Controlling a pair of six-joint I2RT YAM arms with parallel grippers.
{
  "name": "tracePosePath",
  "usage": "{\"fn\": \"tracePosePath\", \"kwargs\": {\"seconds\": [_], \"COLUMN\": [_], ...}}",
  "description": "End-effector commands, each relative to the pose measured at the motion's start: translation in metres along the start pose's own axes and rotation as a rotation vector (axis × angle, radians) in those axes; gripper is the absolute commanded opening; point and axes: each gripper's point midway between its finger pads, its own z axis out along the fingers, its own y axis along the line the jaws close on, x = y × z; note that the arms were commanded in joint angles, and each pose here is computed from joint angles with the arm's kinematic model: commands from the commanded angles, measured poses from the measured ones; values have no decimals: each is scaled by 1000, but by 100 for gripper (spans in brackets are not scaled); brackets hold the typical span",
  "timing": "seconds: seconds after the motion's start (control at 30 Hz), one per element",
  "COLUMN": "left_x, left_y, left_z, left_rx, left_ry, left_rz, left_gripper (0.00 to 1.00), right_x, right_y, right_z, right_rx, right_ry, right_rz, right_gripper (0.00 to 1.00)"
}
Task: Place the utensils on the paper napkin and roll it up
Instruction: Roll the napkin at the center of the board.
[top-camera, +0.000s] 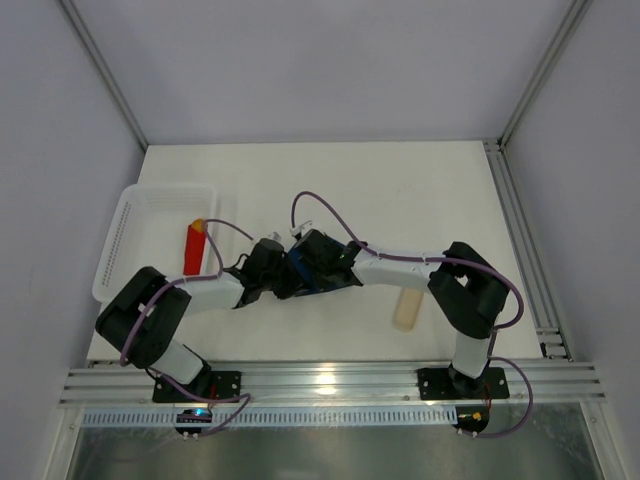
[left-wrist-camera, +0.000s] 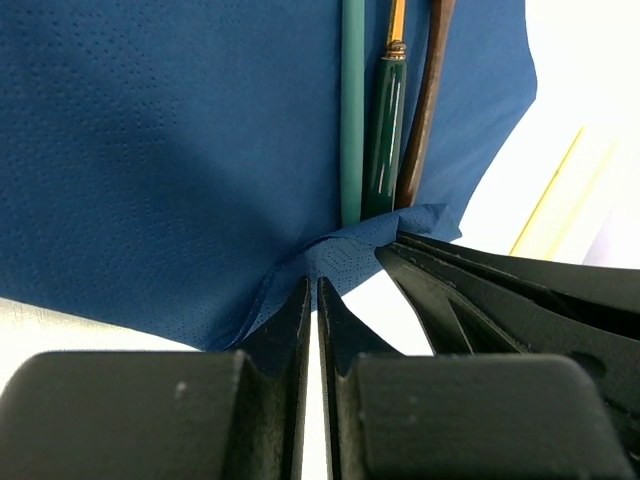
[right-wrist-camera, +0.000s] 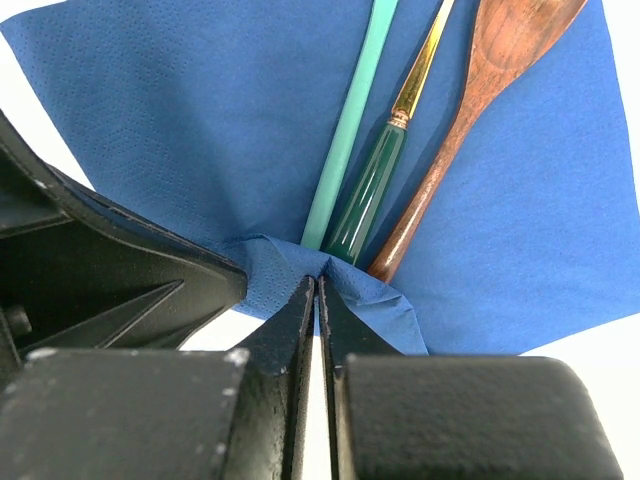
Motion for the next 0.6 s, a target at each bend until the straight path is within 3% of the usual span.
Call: {"fn": "tracePosePath", "kwargs": {"seconds": [0.0, 0.3, 0.57], "left_x": [-1, -1, 1], "left_y": [0, 0, -2], "left_z": [4, 6, 6], "left_rx": [7, 9, 19], "left_ry": [-16, -10, -2], "left_rz": [10, 10, 9], "left_gripper": [5, 2, 2], "right_x": [-17, -35, -31], "right_y": [2, -1, -9], "right_z": [-9, -39, -58], "right_rx": [-10, -24, -29], "right_ry": [-65, -129, -155], "right_rz": [34, 64, 94], "right_gripper": [8, 24, 27]}}
